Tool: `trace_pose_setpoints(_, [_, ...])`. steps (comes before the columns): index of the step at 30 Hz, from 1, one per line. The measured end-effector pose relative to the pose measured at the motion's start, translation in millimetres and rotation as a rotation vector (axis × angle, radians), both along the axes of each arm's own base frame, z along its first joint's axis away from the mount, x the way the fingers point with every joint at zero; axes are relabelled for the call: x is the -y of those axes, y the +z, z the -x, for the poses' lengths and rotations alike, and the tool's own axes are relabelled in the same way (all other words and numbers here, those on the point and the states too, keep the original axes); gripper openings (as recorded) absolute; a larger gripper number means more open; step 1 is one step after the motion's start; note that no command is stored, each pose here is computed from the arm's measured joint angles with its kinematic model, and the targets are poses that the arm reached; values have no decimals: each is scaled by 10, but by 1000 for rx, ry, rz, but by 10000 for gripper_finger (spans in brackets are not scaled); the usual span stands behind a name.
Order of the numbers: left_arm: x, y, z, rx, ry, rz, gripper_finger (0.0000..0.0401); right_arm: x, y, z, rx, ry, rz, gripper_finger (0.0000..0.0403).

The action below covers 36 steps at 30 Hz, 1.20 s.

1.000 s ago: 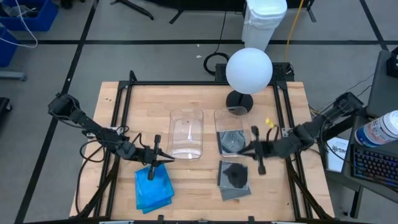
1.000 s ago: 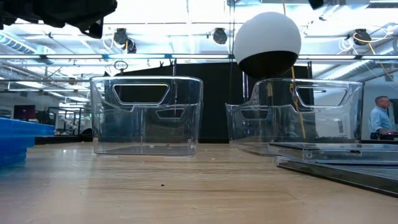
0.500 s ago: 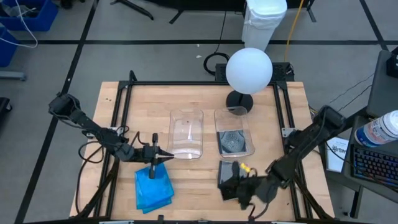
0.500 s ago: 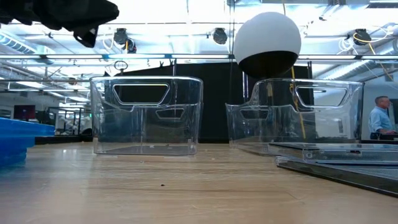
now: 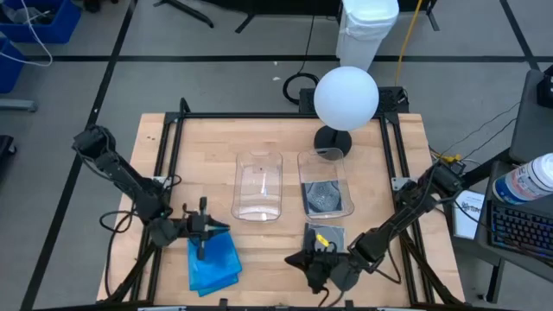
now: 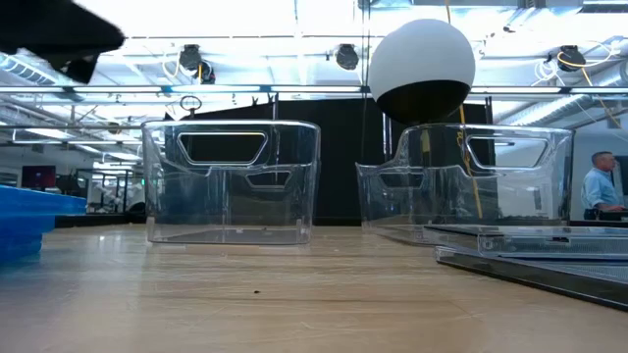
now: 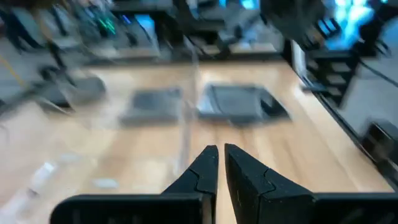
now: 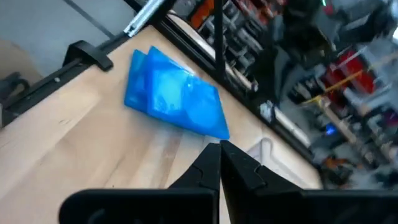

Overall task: Pick & place jewel cases by type
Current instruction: Put the blue cd case into the left transparent bin

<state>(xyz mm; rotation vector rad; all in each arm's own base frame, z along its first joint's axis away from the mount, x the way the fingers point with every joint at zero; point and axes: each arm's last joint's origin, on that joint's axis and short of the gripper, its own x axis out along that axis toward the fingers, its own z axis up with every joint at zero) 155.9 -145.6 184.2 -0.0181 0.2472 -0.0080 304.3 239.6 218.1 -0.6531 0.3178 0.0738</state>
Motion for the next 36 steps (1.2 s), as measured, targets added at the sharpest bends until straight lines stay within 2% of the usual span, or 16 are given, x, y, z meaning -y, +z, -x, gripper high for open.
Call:
trace_pose_setpoints(2, [69,-25,12,-83,-42,36,37,35,-38,-23,-33,45,-45,2])
trace_pose_setpoints(4, [150,-28,14,-149,-36,75,37,76,-108,-41,-56,82,-45,2])
trace_pose_setpoints(11, [507,79,-49,-282,36,60,37,190,-422,-327,-6,117,63,4])
trace_pose_setpoints(15, [584,115,-23,-355,120,137,37,207,-591,-484,23,124,155,17])
trace_pose_setpoints(19, [582,127,39,-377,222,277,37,94,-629,-657,42,148,242,57])
trace_pose_setpoints(24, [649,102,119,-489,163,360,37,-129,-695,-879,69,104,331,126])
trace_pose_setpoints(31, [718,110,206,-489,136,395,37,-120,-770,-1089,77,68,347,205])
trace_pose_setpoints(36, [726,111,218,-486,162,451,37,-28,-894,-1182,68,93,336,233])
